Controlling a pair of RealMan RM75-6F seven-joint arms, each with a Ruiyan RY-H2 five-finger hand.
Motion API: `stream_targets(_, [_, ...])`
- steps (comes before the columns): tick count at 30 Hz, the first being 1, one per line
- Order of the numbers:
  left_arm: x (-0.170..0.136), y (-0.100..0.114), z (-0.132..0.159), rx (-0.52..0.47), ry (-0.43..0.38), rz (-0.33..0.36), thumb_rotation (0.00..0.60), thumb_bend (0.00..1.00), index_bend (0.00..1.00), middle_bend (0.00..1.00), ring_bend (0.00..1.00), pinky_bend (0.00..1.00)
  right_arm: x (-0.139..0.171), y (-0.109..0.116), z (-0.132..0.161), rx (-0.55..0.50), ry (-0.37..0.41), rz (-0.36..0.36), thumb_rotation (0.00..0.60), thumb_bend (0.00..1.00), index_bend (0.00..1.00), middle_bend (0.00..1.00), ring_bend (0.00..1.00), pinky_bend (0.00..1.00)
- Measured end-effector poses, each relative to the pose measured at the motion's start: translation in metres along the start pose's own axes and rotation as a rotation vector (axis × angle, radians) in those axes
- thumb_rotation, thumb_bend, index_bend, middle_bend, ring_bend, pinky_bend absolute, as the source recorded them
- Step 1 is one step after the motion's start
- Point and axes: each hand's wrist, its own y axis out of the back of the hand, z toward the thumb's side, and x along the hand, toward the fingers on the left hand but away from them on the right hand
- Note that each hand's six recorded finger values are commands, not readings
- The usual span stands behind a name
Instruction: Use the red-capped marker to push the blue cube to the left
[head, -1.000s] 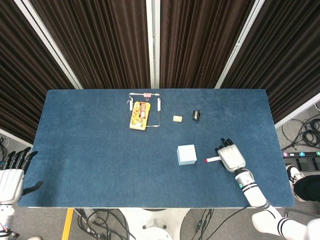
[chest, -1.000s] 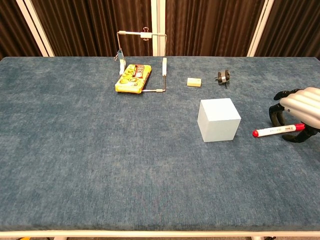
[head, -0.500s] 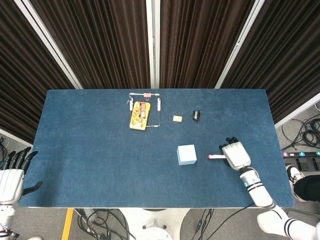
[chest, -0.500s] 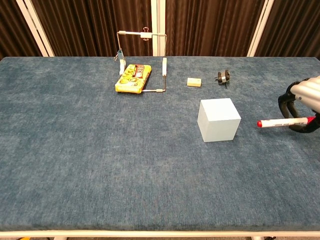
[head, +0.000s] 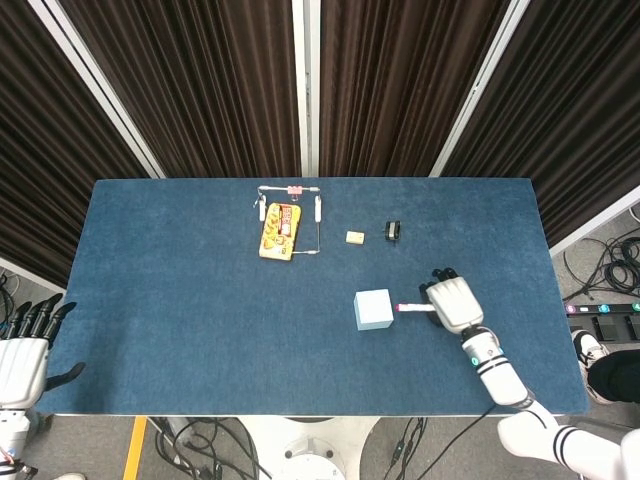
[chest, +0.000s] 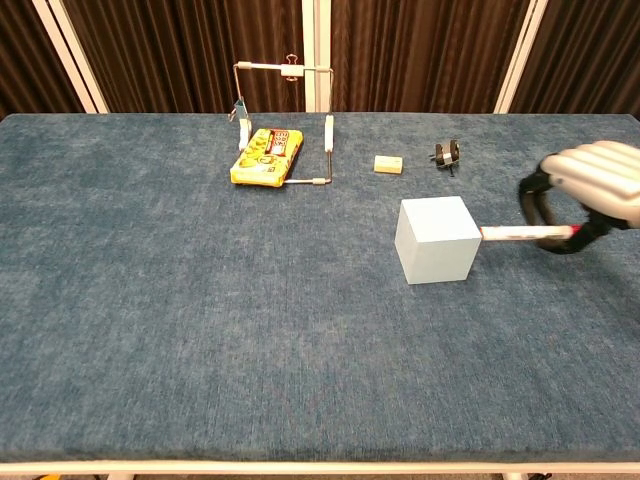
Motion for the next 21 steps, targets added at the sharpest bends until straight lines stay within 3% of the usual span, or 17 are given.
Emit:
stream_targets(8, [0.0, -0.002, -0.003, -0.004, 0.004, -0.002, 0.6, 0.07, 0.22, 0.18, 0.13, 0.1, -0.025, 0.008, 0.044, -0.003, 0.068, -0.008, 0.6, 0.54, 0.69, 0.63, 0.24, 0.18])
stream_targets(21, [-0.002, -0.006, -0.014, -0.009, 0.025, -0.011, 0.6, 0.07, 0.22, 0.18, 0.13, 0.1, -0.061, 0.025, 0.143, 0.038, 0.22, -0.007, 0.6, 0.55, 0.69, 0.63, 0.24, 0.17])
